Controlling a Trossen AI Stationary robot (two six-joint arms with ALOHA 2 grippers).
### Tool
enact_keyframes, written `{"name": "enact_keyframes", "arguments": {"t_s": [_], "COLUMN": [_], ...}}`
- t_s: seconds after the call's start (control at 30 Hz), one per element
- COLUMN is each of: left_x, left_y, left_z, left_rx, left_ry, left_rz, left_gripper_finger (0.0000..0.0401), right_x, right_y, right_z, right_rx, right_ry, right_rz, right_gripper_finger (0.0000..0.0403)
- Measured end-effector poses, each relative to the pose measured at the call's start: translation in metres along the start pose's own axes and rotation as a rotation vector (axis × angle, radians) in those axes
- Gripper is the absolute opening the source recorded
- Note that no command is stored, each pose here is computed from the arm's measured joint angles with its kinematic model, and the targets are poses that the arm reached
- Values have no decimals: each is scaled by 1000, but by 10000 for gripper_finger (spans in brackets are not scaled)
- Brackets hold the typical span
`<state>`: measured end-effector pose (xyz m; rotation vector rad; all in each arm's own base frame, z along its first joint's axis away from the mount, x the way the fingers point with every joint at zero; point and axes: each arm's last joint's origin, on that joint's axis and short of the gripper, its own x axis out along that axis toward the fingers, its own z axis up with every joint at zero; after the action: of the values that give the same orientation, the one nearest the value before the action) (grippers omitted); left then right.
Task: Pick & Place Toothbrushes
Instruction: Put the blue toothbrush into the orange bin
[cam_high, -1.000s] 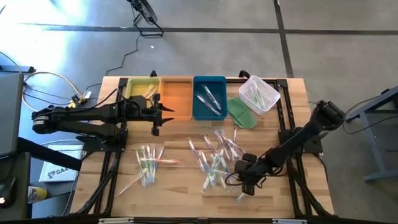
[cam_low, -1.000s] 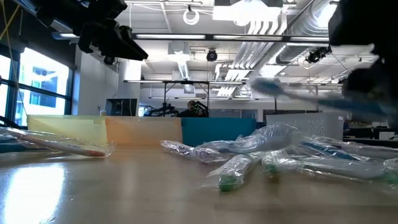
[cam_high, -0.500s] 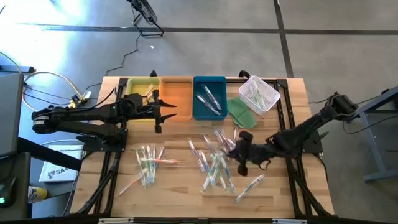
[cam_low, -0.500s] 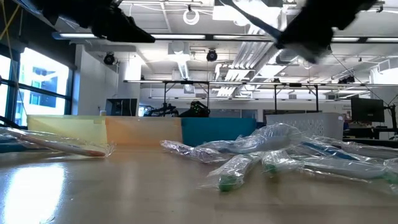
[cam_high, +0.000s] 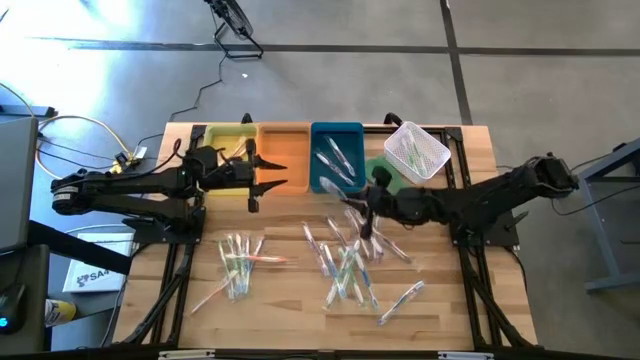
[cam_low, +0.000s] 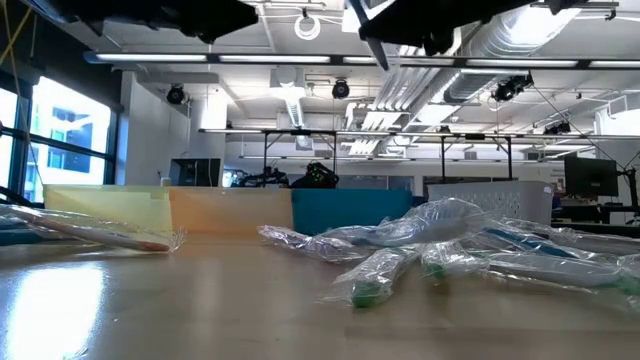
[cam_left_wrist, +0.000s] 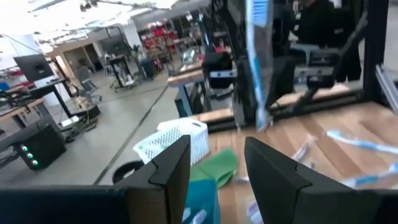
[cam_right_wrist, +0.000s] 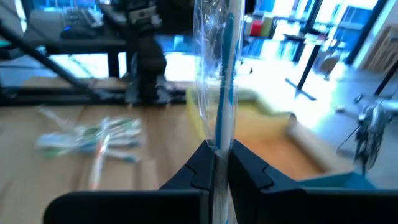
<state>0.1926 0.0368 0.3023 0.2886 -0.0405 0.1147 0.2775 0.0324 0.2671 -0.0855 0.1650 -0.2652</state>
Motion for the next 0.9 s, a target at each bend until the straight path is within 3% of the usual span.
{"name": "enact_keyframes", "arguments": {"t_s": [0.43,0.77,0.9], "left_x": [20,41,52], "left_y": [1,1,0], "left_z": [-3,-12,-12], "left_rx": [-42,-69,-88], "left_ry": [-86,-142,-144], "left_rz": [23,30,-17], "left_gripper_finger": [147,147,147], "right_x": [42,56,56], "right_y": [-17,-18,-18], "right_z": [-9,-22,-22], "right_rx": [-45,-41,-41], "right_ry": [-189,-197,-198], "right_rz": [-21,-39,-38], "right_gripper_finger": [19,19,19]}}
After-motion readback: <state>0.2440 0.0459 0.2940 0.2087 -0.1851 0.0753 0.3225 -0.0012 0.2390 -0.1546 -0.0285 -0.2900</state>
